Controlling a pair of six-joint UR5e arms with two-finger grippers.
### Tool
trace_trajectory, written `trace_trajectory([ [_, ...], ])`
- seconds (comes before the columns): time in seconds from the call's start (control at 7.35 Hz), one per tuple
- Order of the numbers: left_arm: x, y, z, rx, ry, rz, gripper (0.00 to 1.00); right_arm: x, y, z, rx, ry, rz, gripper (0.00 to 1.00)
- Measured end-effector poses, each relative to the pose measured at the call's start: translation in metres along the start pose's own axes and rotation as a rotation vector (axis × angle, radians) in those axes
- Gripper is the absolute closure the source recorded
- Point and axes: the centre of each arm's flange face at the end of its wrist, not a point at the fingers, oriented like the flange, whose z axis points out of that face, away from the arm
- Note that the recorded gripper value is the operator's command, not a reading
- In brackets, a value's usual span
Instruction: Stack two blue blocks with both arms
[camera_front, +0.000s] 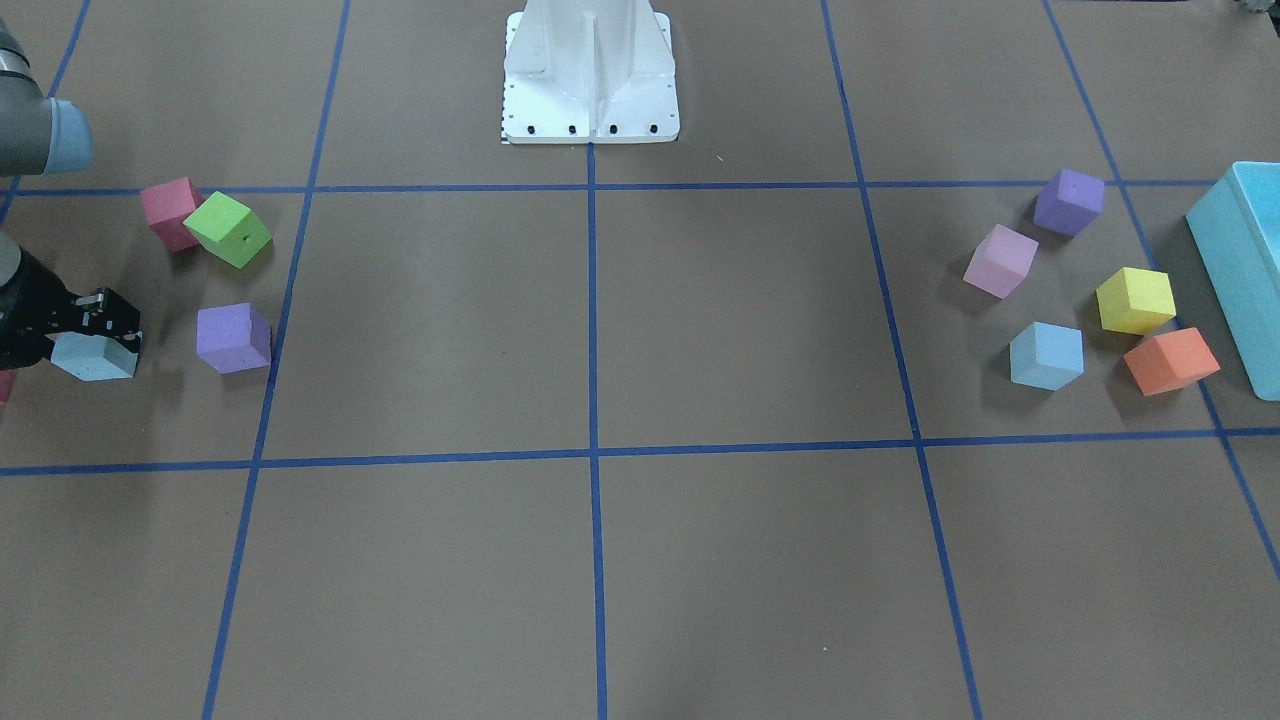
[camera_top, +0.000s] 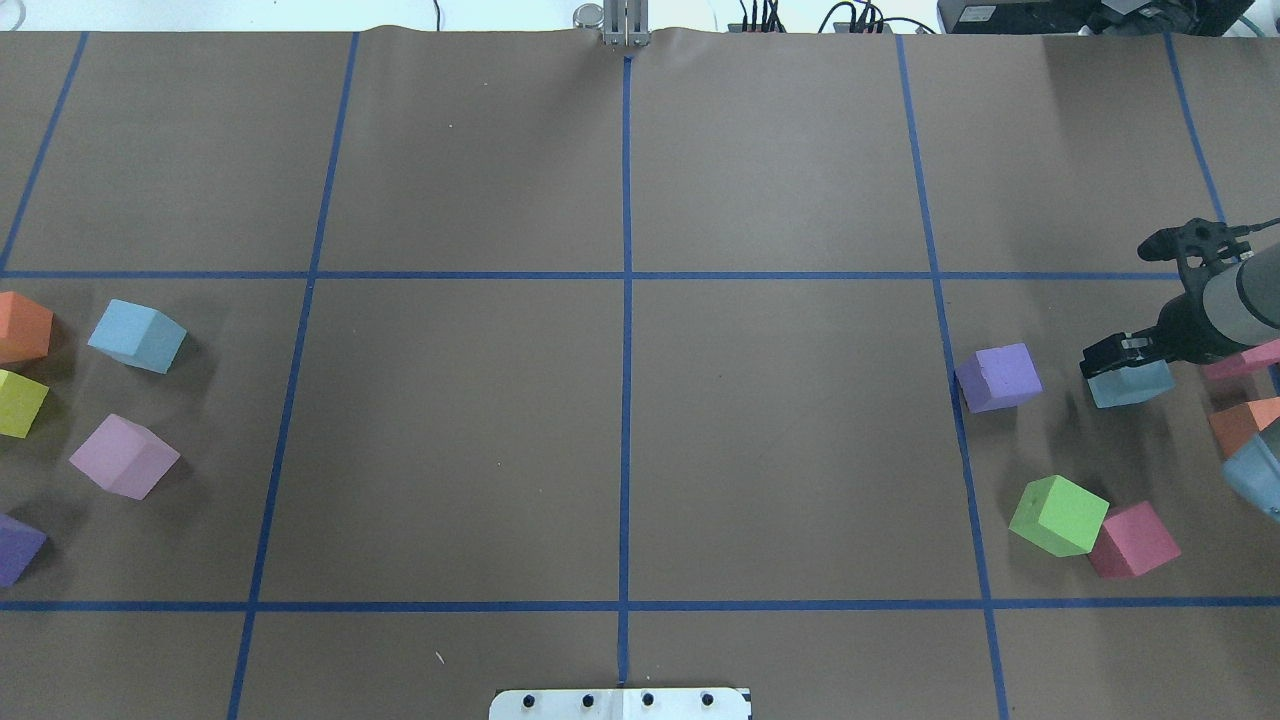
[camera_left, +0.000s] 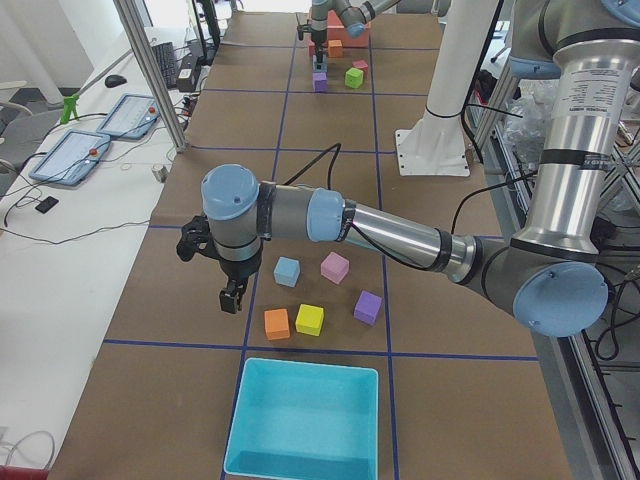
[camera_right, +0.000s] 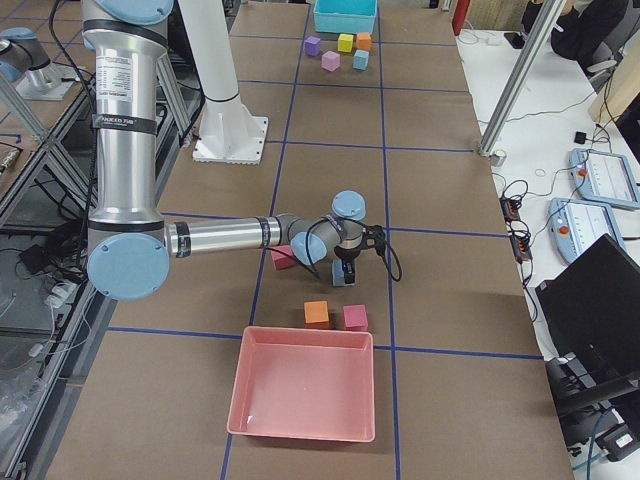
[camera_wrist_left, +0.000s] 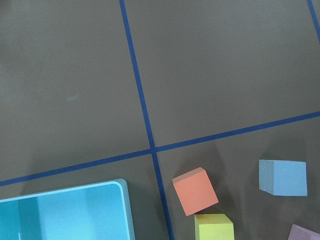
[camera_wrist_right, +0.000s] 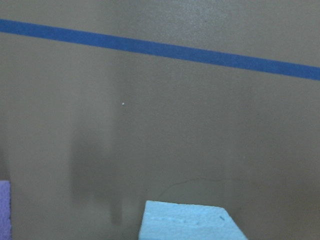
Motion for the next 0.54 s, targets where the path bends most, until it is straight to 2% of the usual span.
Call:
trace_trajectory([
  [0.27,-0.0001,0.0,0.0001,0.0,0.0,0.0,0.02,-0.0018,0.0005,0.0012,0.005,-0.002,0.002,0.47],
  [0.54,0.0002,0.0,-0.0003,0.001,0.0,0.0,0.02,-0.0017,0.0004,0.0015,0.008,0.0,0.001,0.49],
])
